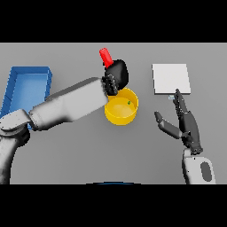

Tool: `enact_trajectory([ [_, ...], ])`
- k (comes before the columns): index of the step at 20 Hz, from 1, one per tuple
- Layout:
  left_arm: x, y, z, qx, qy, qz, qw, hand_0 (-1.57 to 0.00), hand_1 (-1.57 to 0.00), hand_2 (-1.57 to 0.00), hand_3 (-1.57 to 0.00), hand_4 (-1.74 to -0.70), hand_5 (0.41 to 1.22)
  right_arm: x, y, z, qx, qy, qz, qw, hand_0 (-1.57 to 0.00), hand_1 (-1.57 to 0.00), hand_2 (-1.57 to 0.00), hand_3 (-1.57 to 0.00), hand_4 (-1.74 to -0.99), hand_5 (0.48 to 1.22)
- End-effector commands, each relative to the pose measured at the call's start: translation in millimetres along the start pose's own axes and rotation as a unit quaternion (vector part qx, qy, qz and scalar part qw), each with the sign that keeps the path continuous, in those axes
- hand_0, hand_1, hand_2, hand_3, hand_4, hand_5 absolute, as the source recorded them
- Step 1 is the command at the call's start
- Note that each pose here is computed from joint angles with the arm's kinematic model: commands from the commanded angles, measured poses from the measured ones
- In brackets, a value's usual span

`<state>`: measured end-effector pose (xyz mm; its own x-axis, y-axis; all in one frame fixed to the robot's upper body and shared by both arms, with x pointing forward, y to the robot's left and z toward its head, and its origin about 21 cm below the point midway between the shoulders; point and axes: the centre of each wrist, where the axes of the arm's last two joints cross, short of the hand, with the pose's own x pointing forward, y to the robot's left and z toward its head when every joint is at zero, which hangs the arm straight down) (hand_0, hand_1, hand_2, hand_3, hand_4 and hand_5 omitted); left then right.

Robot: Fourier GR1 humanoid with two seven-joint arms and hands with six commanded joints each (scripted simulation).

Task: Pick up the red beaker and tilt it to pour out 1 green nut into yellow bowl. Pick up the yellow bowl and place it on the metallic measuring scale.

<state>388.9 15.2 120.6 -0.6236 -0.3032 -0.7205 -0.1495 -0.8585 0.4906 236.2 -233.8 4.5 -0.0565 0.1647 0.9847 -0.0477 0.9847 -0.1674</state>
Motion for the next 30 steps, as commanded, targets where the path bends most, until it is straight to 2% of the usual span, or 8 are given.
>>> enact_trajectory([
  [1, -0.1, 0.9, -0.2, -0.003, 0.002, -0.013, 1.000, -1.57, -1.57, -1.57, -1.56, -1.74, 1.221, 1.3, -0.5, 1.1, -0.003, -0.002, 0.004, 1.000, 0.00, 0.00, 0.00, 0.00, -1.283, 0.601],
  [12, -23.2, 23.8, 3.3, 0.001, 0.038, -0.082, 0.996, -1.57, -1.57, -1.57, -1.57, -1.74, 1.189, 1.9, -2.1, -4.0, -0.007, -0.002, 0.013, 1.000, 0.00, 0.00, 0.00, 0.00, -1.226, 0.587],
  [14, -44.0, 25.8, 7.6, 0.017, 0.063, -0.070, 0.995, -1.57, -1.57, -1.57, -1.57, -1.74, 1.171, 4.2, -2.1, -3.4, -0.005, -0.013, 0.009, 1.000, 0.00, 0.00, 0.00, 0.00, -1.219, 0.595],
  [16, -69.8, 35.2, 15.8, 0.052, 0.086, -0.056, 0.993, -1.57, -1.27, -1.25, -1.57, -1.64, 1.189, 3.5, -3.0, -3.5, -0.001, -0.016, 0.006, 1.000, 0.00, 0.00, 0.00, 0.00, -1.222, 0.609],
  [18, -107.6, 50.1, 31.0, 0.072, 0.134, -0.049, 0.987, -1.57, -1.38, -1.37, -1.21, -1.68, 1.201, 4.1, -2.3, -5.8, 0.003, -0.014, 0.000, 1.000, 0.00, 0.00, 0.00, 0.00, -1.231, 0.620],
  [23, -196.6, 63.6, 71.0, 0.083, 0.239, 0.061, 0.966, -1.57, -1.51, -1.50, -1.45, -1.54, 1.214, 2.3, -3.7, -4.2, 0.013, -0.017, 0.003, 1.000, 0.00, 0.00, 0.00, 0.00, -1.274, 0.642],
  [27, -267.0, -12.1, 107.3, 0.085, 0.313, 0.336, 0.884, -1.57, -1.55, -1.54, -1.45, -1.66, 1.218, 6.1, -2.0, -8.8, 0.021, -0.027, 0.013, 0.999, 0.00, 0.00, 0.00, 0.00, -1.306, 0.651],
  [30, -278.2, -65.6, 116.5, 0.097, 0.348, 0.446, 0.819, -1.57, -1.56, -1.56, -1.39, -1.70, 1.220, 5.7, -2.1, -11.2, 0.026, -0.036, 0.023, 0.999, 0.00, 0.00, 0.00, 0.00, -1.307, 0.651],
])
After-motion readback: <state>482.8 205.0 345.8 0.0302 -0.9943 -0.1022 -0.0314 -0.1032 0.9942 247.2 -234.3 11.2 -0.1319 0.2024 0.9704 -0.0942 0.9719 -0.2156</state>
